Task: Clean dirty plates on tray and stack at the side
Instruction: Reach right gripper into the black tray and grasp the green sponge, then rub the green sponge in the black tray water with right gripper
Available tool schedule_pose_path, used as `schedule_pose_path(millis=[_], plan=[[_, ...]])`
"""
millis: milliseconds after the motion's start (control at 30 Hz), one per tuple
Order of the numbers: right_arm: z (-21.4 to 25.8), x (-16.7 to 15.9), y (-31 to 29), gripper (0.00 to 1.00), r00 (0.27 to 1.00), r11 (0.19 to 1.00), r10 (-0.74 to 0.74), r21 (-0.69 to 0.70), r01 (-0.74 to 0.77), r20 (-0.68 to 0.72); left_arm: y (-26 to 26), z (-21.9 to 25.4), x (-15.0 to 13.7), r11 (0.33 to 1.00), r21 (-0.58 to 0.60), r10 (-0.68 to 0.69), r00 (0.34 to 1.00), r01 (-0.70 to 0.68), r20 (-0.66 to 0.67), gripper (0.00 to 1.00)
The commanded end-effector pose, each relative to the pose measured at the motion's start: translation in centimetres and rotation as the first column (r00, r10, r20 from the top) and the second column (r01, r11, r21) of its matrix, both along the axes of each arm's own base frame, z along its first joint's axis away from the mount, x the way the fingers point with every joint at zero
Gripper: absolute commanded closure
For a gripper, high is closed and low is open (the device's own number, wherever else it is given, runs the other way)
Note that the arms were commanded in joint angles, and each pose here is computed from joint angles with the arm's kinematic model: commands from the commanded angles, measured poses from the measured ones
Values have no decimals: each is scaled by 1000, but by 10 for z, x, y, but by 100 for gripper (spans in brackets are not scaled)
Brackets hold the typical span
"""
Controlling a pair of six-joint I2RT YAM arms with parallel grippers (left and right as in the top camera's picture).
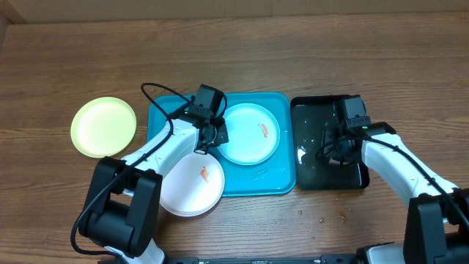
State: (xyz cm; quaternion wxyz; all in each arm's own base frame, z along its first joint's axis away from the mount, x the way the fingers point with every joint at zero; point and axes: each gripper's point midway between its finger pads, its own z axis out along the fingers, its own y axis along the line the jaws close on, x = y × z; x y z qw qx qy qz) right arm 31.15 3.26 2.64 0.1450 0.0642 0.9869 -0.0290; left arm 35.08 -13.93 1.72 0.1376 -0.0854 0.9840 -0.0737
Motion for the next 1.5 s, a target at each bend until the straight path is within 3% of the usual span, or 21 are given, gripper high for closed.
schedule_pose_path(millis=[0,200,333,633,733,1033,1067,1100,1133,1167,1467], plan=[[-3,-2,-3,34,1000,1000,-8,-11,9,11,3,-14,-6,999,32,5,1000,-4,-31,96],[-10,-2,-14,34,998,999,-54,-5,54,25,3,-14,-6,999,32,5,999,-4,-32,96],[-10,0,-18,48,996,996,-84,16,84,31,3,-14,-6,999,32,5,999,-4,-32,96],[-10,0,-8,52,998,996,-58,67,56,26,3,-14,-6,999,32,5,999,-4,-32,96],[-10,1,-8,64,998,996,-58,67,56,28,3,-14,-6,999,32,5,999,-4,-32,96],[-17,-2,-8,64,998,996,-59,70,56,38,3,-14,-6,999,32,5,999,-4,-31,96],[-18,-2,-8,66,998,996,-59,69,56,40,3,-14,-6,999,32,5,999,-4,-31,96],[-18,-2,-8,74,998,996,-58,68,55,40,3,-14,-6,999,32,5,999,-4,-31,96],[-17,-1,-8,91,997,996,-58,69,55,42,3,-14,-6,999,32,5,999,-4,-31,96],[-16,-1,-8,96,997,996,-58,69,55,41,3,-14,-6,999,32,5,999,-4,-31,96],[1,13,2,96,997,994,-41,103,35,64,14,-14,-1,996,91,25,1000,-25,-6,96]])
